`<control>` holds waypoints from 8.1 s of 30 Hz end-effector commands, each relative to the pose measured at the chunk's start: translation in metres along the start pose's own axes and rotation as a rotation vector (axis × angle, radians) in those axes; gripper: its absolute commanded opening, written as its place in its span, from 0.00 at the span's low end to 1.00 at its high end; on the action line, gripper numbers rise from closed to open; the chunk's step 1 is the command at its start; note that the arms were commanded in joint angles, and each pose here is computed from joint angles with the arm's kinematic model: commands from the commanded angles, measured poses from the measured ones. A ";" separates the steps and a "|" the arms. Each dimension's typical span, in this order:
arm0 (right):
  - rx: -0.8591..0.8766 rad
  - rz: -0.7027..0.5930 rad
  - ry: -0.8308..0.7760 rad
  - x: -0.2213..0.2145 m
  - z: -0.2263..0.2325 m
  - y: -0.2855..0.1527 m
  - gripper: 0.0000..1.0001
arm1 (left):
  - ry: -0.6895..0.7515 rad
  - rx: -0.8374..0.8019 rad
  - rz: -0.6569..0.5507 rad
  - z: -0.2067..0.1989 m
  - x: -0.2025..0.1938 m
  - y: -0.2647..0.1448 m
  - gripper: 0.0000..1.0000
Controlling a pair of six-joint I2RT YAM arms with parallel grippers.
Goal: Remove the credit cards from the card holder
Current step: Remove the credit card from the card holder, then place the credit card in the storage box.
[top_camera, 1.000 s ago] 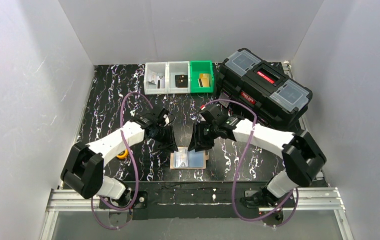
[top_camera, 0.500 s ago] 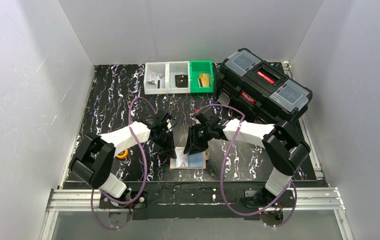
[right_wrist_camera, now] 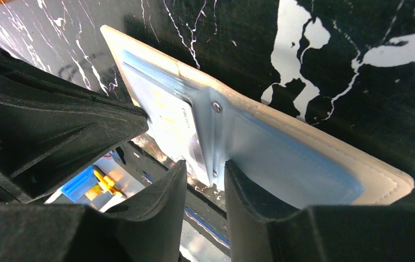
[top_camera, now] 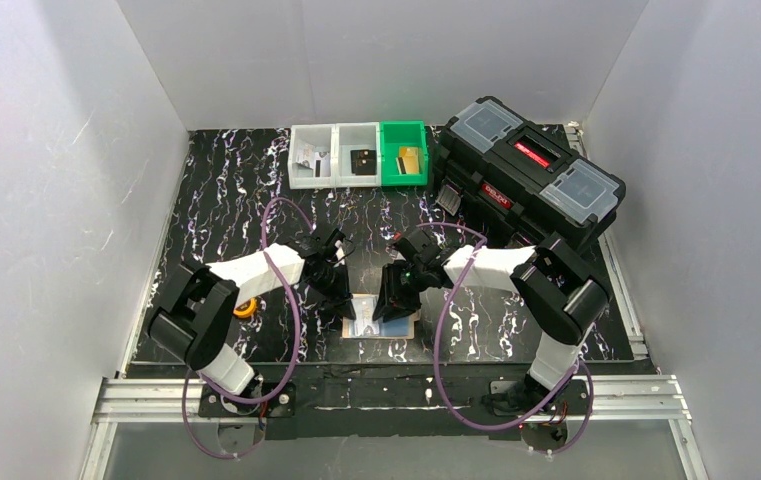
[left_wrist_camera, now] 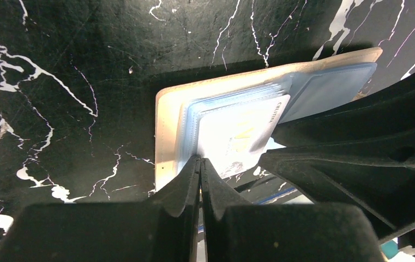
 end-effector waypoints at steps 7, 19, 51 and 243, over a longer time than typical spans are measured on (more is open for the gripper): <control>0.074 0.018 0.016 -0.003 -0.001 0.010 0.35 | -0.076 0.095 0.025 0.017 -0.005 0.014 0.00; 0.110 0.012 0.027 -0.004 -0.002 0.011 0.23 | -0.115 0.131 0.003 0.017 -0.006 0.016 0.00; 0.218 -0.016 0.022 -0.002 -0.002 0.003 0.13 | -0.158 0.175 -0.015 0.023 -0.006 0.017 0.00; 0.100 -0.455 0.000 0.011 0.015 -0.196 0.98 | 0.099 -0.120 -0.831 -0.044 0.409 -0.100 0.00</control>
Point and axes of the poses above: each gripper's point midway between its finger pads, its own y axis out along the fingers, its own z axis along the line the jaws close on, x = y × z, the point moved 6 cm from there along -y, back along the fingers, and after that the axes turned 8 degrees about -y, right-handed, at the moved point
